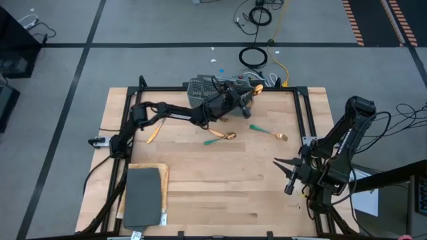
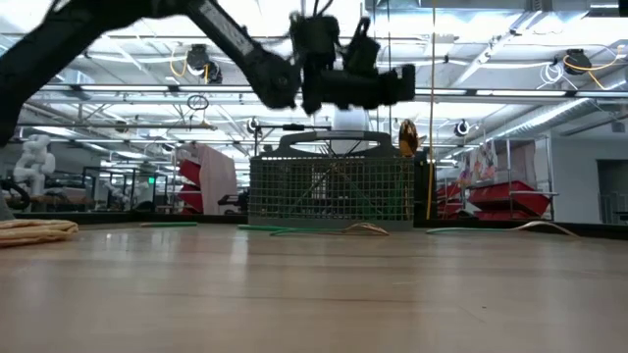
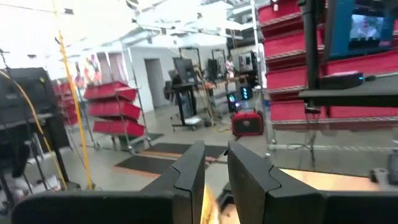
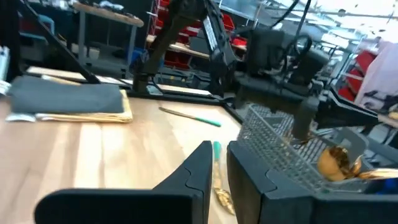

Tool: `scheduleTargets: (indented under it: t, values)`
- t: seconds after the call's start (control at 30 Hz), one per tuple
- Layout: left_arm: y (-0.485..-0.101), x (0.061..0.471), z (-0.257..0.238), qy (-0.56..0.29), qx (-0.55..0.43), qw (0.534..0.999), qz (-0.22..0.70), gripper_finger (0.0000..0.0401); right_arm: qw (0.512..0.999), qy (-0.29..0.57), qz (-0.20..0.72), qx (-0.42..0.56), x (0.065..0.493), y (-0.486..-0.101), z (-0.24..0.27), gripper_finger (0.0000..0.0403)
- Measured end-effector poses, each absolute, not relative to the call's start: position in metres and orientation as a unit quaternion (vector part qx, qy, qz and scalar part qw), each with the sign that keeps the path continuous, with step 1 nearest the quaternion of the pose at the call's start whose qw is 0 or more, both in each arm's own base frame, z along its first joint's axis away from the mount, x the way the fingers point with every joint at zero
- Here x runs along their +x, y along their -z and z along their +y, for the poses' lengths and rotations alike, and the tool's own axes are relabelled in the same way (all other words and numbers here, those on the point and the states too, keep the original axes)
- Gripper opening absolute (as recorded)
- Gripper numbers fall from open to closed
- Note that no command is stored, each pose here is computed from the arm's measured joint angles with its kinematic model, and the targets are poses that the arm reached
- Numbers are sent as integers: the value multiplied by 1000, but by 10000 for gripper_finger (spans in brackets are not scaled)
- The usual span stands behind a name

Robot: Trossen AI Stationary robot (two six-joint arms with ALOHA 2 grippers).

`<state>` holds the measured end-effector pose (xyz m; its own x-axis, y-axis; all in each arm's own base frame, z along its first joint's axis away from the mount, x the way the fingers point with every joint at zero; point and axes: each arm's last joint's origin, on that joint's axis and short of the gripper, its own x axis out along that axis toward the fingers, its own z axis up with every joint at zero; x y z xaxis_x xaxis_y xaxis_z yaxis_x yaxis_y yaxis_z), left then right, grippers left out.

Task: Sort silverware
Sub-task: Put the green knife into the dishwasher utensil holder

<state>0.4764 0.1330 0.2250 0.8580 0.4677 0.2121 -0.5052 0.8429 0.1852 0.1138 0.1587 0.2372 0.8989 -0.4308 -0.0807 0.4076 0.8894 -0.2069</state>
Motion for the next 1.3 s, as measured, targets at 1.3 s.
scheduleTargets:
  t: [1.3]
  values:
    - [-268, 219, 98, -350, -30, 780, 518, 75, 922, 270, 267, -79, 226, -231, 87, 188]
